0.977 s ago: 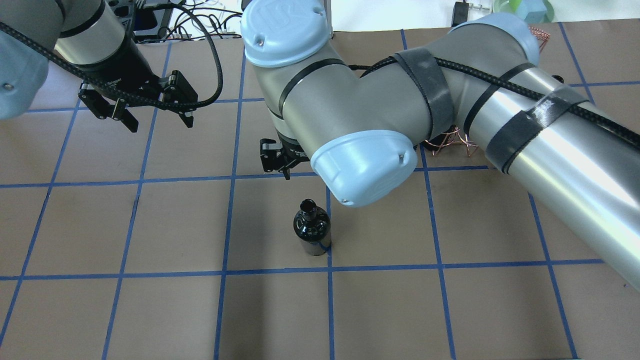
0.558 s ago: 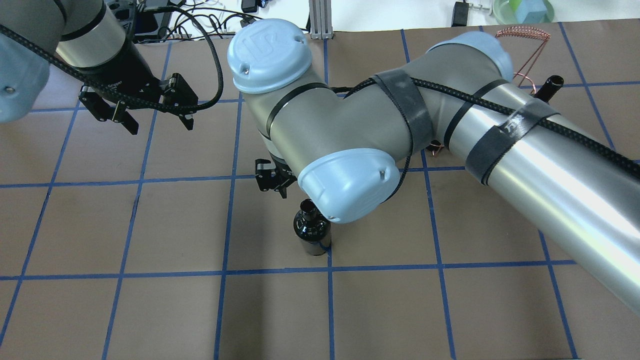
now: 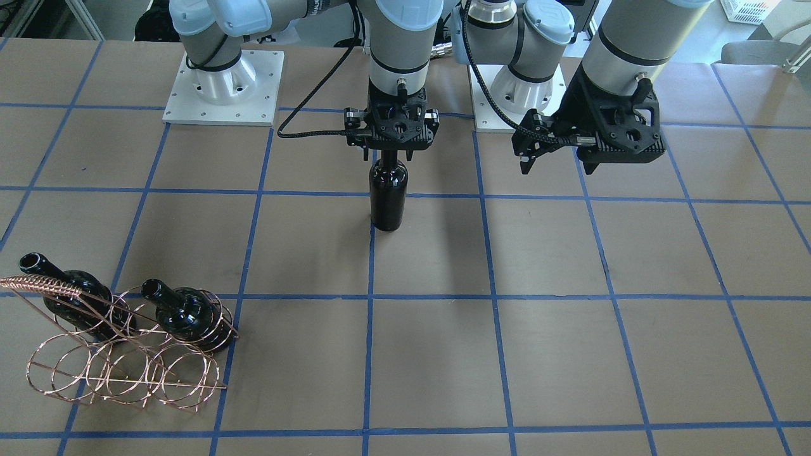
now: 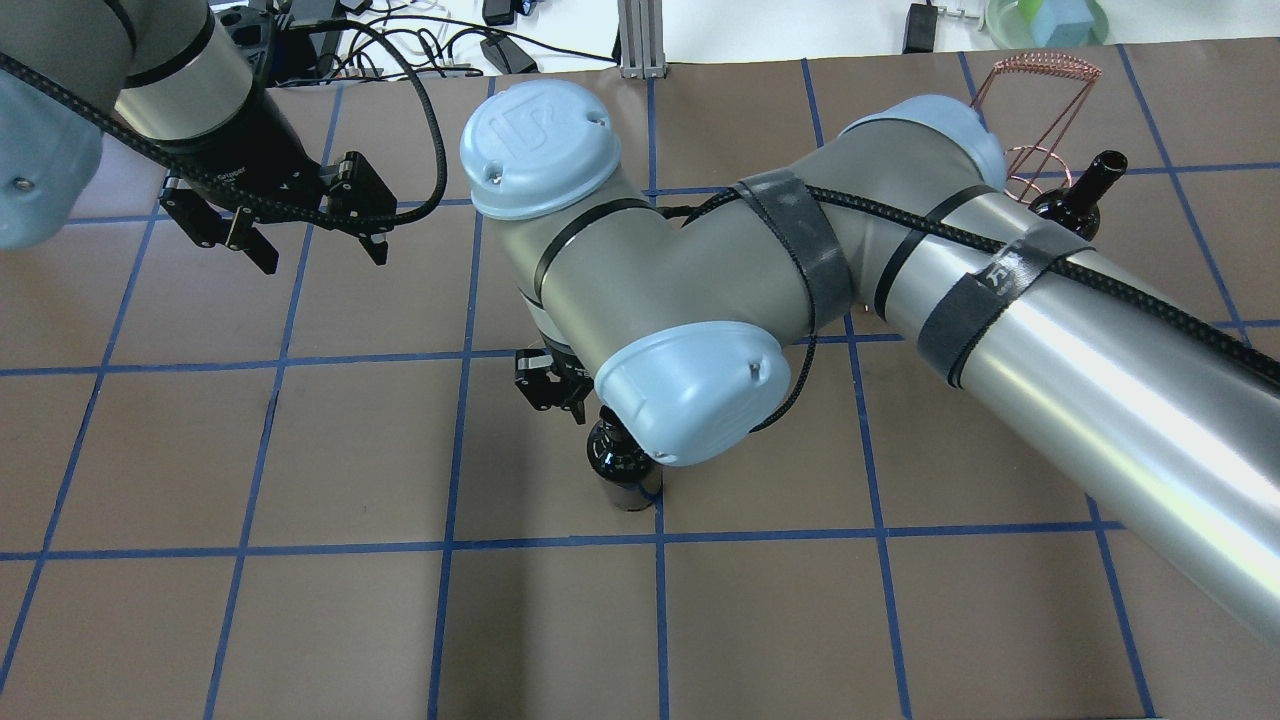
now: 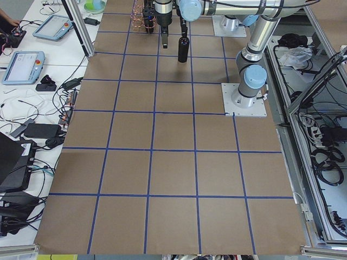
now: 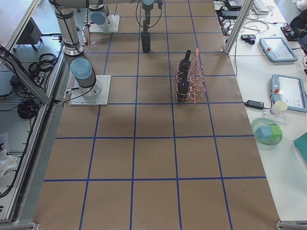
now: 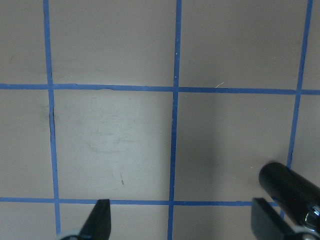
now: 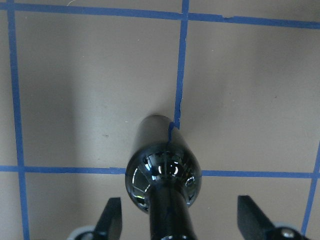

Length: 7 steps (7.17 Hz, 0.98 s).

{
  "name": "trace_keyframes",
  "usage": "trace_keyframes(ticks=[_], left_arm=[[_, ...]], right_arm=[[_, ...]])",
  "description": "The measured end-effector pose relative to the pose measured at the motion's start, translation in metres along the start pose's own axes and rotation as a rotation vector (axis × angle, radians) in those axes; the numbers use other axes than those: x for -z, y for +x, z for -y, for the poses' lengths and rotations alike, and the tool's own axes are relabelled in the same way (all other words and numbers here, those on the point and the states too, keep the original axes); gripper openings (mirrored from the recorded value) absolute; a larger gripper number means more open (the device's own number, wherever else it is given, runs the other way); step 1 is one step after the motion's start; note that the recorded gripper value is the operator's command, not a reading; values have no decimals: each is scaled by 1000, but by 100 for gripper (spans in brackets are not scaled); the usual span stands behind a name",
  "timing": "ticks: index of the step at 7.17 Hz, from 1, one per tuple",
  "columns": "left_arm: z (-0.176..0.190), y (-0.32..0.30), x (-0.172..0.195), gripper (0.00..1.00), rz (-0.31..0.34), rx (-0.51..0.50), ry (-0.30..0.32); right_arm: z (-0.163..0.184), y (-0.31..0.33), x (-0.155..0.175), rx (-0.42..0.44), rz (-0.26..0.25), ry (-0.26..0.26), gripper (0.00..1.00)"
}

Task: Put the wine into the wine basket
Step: 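Lower the right gripper and grasp the upright bottle by its neck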

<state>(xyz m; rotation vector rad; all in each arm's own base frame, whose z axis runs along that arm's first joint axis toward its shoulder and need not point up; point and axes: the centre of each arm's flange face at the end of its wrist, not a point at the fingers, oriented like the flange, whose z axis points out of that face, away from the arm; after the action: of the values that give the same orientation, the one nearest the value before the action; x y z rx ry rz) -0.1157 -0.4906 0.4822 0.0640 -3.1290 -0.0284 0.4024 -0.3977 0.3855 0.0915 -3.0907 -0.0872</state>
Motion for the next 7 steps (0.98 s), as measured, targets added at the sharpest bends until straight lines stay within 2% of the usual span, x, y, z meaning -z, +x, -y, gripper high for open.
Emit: trace_keyframes(ticks=[3,5,6,7], left_arm=[[1,-3,0,100,6,-21,0],[1,-3,0,100,3,-42,2],[1,-3,0,100,2,-43,3],[1,-2,0,100,1,-44,3]], right_arm=[[1,-1,1,4,8,9,0],[2,-1,4,13,12,16,0],[2,-2,6,13,20,17,17],[3,-2,9,11,34,16,76]])
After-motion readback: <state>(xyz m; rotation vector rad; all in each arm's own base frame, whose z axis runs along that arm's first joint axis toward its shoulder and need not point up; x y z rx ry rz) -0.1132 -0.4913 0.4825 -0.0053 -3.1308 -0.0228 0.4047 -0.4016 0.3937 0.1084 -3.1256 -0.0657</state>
